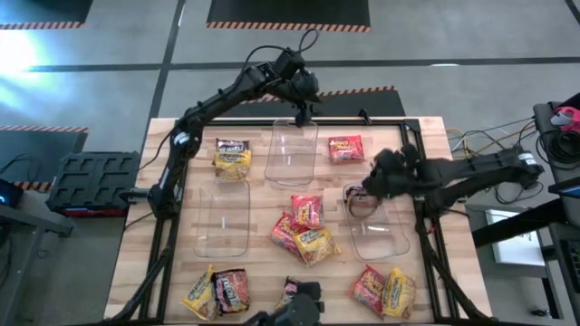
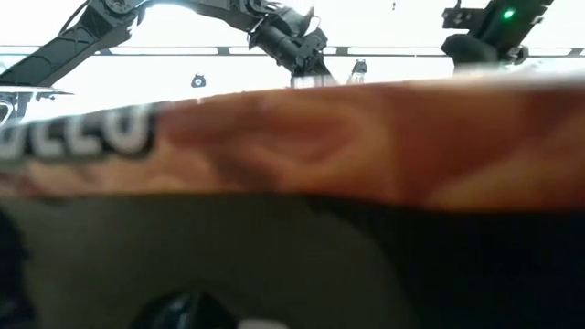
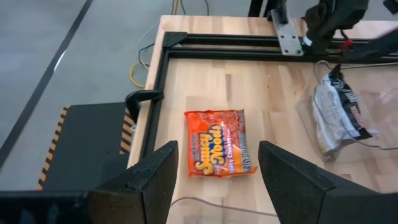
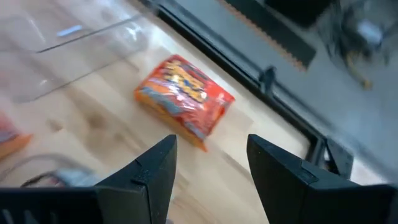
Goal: Sort Maruchan noodles
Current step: Put the top right orange pack noodle into the top transparent bin
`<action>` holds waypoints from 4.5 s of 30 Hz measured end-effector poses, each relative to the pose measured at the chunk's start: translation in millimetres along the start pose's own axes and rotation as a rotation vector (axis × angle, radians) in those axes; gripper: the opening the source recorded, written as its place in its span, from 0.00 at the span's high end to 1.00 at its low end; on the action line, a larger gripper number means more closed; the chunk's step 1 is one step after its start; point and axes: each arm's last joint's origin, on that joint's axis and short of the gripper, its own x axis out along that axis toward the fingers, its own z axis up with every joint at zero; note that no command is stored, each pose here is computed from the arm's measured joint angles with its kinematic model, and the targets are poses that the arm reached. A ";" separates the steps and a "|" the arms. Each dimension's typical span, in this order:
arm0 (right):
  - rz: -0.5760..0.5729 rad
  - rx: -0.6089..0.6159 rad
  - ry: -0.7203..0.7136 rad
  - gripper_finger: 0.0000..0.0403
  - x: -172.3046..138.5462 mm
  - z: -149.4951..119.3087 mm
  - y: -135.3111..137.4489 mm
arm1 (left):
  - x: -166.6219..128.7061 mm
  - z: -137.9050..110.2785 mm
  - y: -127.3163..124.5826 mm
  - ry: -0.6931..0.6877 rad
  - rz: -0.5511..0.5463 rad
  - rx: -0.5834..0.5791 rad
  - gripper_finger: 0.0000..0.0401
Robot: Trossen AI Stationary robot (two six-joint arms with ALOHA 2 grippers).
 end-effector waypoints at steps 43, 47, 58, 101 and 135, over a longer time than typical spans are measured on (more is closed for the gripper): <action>0.390 0.565 0.516 0.54 203.6 28.4 -120.7 | 136.4 -62.9 -23.8 0.182 -0.093 0.131 0.49; 0.432 0.580 0.542 0.54 217.5 23.8 -118.2 | 144.5 -69.5 -23.8 0.200 -0.093 0.127 0.49; 0.432 0.584 0.568 0.54 231.5 17.0 -119.8 | 163.0 -85.4 -25.5 0.262 -0.058 0.128 0.49; 0.468 0.534 0.446 0.54 233.3 26.8 -122.1 | 183.1 -79.5 -65.8 0.304 0.039 0.108 0.49; 0.425 0.518 0.530 0.54 230.0 17.8 -126.1 | 205.1 -107.5 -69.8 0.402 0.025 0.042 0.49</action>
